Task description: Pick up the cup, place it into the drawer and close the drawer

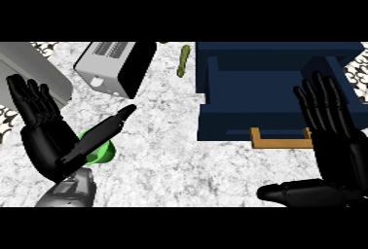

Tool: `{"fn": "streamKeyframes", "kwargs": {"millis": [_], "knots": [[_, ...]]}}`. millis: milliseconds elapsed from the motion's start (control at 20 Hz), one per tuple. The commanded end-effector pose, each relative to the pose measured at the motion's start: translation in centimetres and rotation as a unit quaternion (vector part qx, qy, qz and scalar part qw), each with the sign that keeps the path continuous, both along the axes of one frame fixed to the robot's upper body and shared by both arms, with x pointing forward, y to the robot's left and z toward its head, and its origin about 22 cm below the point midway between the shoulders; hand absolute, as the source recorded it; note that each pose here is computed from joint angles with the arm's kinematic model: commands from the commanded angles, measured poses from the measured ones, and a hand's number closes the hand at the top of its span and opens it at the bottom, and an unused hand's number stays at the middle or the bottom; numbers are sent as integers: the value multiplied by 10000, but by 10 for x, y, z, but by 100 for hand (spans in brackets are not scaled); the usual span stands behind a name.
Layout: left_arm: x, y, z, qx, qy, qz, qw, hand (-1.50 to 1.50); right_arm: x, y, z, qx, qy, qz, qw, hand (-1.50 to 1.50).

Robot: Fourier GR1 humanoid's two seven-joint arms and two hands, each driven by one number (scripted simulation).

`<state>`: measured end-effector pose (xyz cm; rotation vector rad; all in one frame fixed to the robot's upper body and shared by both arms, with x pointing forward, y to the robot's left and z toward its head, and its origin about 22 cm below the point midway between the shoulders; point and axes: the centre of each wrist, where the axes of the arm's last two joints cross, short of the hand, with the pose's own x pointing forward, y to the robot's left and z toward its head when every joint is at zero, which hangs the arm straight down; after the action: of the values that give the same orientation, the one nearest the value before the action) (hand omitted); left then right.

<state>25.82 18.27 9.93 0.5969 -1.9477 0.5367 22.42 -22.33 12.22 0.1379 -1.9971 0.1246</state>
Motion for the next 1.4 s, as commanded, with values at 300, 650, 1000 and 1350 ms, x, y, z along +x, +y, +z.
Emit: {"fn": "streamKeyframes", "kwargs": {"millis": [300, 650, 1000, 1350], "knots": [[3, 4, -9, -217, 303, 146, 9992, -150, -7, 8, -1, 61, -134, -16, 9999, -150], [-10, -2, -43, -382, 524, 274, 9975, -150, 4, -22, -1, 4, -46, -110, 9999, -150], [-38, 20, -65, -571, 762, 561, 9939, -150, -1, -14, 17, 10, -108, -128, 9999, -150], [-39, 21, -88, -604, 902, 896, 9900, -150, 18, -9, 3, 13, -27, -77, 10000, -150]]}}
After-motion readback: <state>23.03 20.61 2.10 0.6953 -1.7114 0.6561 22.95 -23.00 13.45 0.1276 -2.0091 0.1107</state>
